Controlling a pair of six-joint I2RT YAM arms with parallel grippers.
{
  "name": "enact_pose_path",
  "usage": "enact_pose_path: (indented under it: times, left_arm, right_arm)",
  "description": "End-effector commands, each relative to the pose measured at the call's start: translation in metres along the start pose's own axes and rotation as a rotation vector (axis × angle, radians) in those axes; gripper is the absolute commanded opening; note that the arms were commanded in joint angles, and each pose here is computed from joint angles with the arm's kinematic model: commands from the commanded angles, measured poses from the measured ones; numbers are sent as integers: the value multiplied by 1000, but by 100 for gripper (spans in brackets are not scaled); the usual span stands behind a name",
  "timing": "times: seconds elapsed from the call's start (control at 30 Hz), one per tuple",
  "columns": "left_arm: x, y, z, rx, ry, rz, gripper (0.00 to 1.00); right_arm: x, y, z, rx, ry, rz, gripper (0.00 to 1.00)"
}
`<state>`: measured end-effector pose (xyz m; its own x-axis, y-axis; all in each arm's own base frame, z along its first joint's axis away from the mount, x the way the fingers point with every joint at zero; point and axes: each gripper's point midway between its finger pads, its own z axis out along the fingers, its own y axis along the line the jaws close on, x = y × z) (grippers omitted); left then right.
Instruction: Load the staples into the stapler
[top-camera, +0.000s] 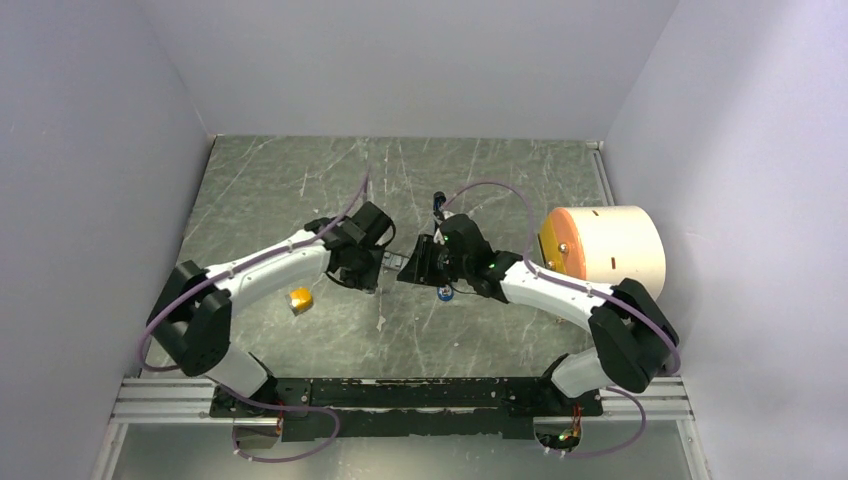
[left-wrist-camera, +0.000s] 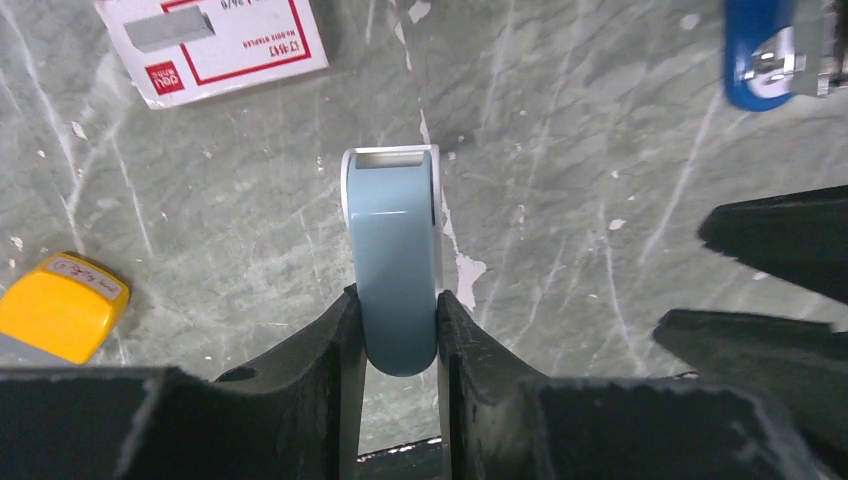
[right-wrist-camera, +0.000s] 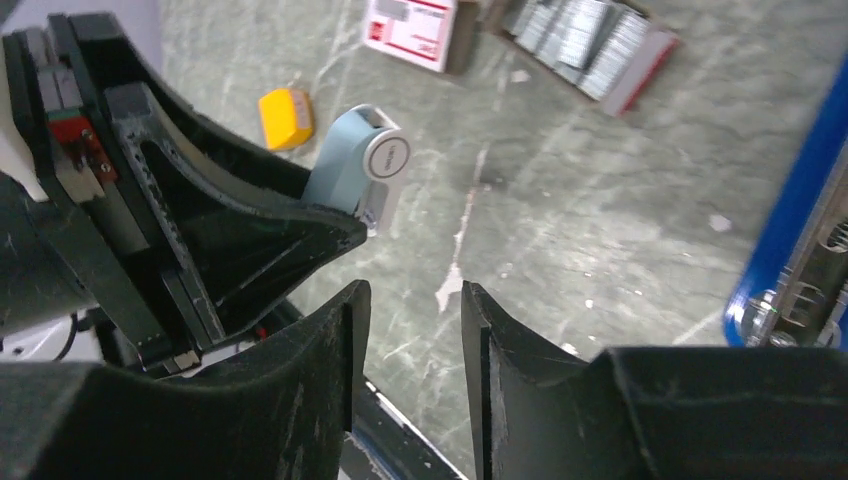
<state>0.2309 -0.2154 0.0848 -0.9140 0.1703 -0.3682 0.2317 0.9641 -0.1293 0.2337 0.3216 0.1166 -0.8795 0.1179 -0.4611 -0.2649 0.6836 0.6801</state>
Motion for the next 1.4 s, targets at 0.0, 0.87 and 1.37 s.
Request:
enact_pose_path:
  times: [0.0, 0.87, 1.37]
  left_arm:
    - [1, -1, 10, -65, -10, 11, 15]
    - [16, -45, 31, 29, -3, 74, 63]
    - [-38, 25, -42, -179, -482, -221, 48]
  right_arm:
    - [-6, -25, -2, 122, -69, 52, 42]
    - [-28, -41, -33, 214, -203, 82, 44]
    - [14, -13, 8, 379, -85, -9, 73]
